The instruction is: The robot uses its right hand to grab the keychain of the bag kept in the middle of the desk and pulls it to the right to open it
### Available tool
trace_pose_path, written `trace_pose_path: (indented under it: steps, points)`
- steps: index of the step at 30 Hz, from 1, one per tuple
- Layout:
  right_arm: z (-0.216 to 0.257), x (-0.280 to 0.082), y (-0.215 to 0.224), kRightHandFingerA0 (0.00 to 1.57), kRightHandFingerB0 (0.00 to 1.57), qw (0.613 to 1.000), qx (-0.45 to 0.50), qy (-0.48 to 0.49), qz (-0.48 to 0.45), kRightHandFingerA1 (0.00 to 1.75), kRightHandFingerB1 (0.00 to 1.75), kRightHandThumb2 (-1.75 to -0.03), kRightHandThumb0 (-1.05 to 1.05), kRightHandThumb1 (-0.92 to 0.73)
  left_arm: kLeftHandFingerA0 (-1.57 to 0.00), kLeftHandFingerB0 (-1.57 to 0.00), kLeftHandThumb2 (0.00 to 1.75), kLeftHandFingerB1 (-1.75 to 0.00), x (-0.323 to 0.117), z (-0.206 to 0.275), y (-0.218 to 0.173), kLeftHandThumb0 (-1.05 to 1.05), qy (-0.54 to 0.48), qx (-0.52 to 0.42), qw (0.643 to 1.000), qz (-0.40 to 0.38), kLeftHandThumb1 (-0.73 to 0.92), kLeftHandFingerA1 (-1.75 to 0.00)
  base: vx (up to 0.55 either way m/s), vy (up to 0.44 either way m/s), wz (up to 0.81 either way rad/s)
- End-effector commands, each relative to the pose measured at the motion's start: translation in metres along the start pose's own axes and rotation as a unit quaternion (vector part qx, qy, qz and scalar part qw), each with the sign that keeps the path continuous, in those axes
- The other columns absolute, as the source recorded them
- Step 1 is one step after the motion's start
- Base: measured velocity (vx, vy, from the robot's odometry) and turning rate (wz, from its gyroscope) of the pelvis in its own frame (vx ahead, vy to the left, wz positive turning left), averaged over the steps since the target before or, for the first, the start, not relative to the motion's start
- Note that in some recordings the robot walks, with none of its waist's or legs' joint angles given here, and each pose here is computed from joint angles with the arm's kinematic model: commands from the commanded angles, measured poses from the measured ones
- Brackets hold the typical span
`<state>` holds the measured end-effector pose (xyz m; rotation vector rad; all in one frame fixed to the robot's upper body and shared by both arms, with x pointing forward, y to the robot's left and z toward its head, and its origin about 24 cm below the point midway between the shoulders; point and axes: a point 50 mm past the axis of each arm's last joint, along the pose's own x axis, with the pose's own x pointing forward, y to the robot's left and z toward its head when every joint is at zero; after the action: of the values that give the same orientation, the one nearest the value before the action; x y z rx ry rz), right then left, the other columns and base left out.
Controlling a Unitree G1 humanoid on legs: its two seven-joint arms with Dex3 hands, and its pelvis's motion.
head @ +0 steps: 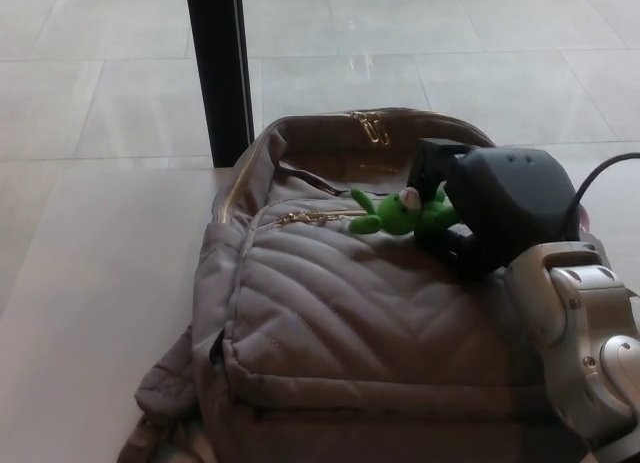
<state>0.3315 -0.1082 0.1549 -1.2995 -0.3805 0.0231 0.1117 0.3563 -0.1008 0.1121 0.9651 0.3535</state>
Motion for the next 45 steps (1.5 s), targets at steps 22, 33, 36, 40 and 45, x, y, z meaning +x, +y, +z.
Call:
trace_pose_path:
  steps: [22, 33, 36, 40, 45]
  points:
    - [-0.082, 0.006, -0.053, 0.94, 0.73, 0.991, -0.134, 0.001, -0.029, 1.75, 1.61, -1.08, -0.24, -0.46, -0.68, -0.69, 0.85, -0.58, -0.002, -0.004, 0.008, -0.92, 0.010, -0.030, 0.999, 0.015, 0.92, -0.72, 0.00, 0.000, 0.00]
    - [-0.113, -0.016, -0.057, 0.93, 0.73, 0.989, -0.147, 0.025, -0.014, 1.75, 1.56, -1.09, -0.23, -0.50, -0.61, -0.62, 0.85, -0.57, -0.004, -0.011, 0.007, -0.94, 0.016, -0.032, 0.999, 0.006, 0.91, -0.73, 0.00, 0.000, 0.00]
    - [-0.125, -0.020, -0.064, 0.92, 0.73, 0.985, -0.165, 0.033, -0.025, 1.75, 1.50, -0.99, -0.23, -0.54, -0.70, -0.66, 0.85, -0.60, -0.004, -0.010, 0.008, -0.94, 0.016, -0.042, 0.999, 0.011, 0.92, -0.84, 0.00, 0.000, 0.00]
    - [-0.159, -0.037, -0.082, 0.89, 0.65, 0.982, -0.163, 0.087, -0.023, 1.75, 1.61, -1.04, -0.22, -0.52, -0.64, -0.61, 0.87, -0.59, -0.006, -0.012, 0.011, -0.93, 0.012, -0.030, 0.999, 0.007, 0.92, -0.75, 0.00, 0.000, 0.00]
    - [-0.178, -0.049, -0.088, 0.88, 0.69, 0.976, -0.185, 0.117, -0.020, 1.75, 1.56, -1.05, -0.22, -0.47, -0.66, -0.63, 0.87, -0.58, -0.007, -0.014, 0.013, -0.96, 0.014, -0.031, 0.999, 0.011, 0.92, -0.78, 0.00, 0.000, 0.00]
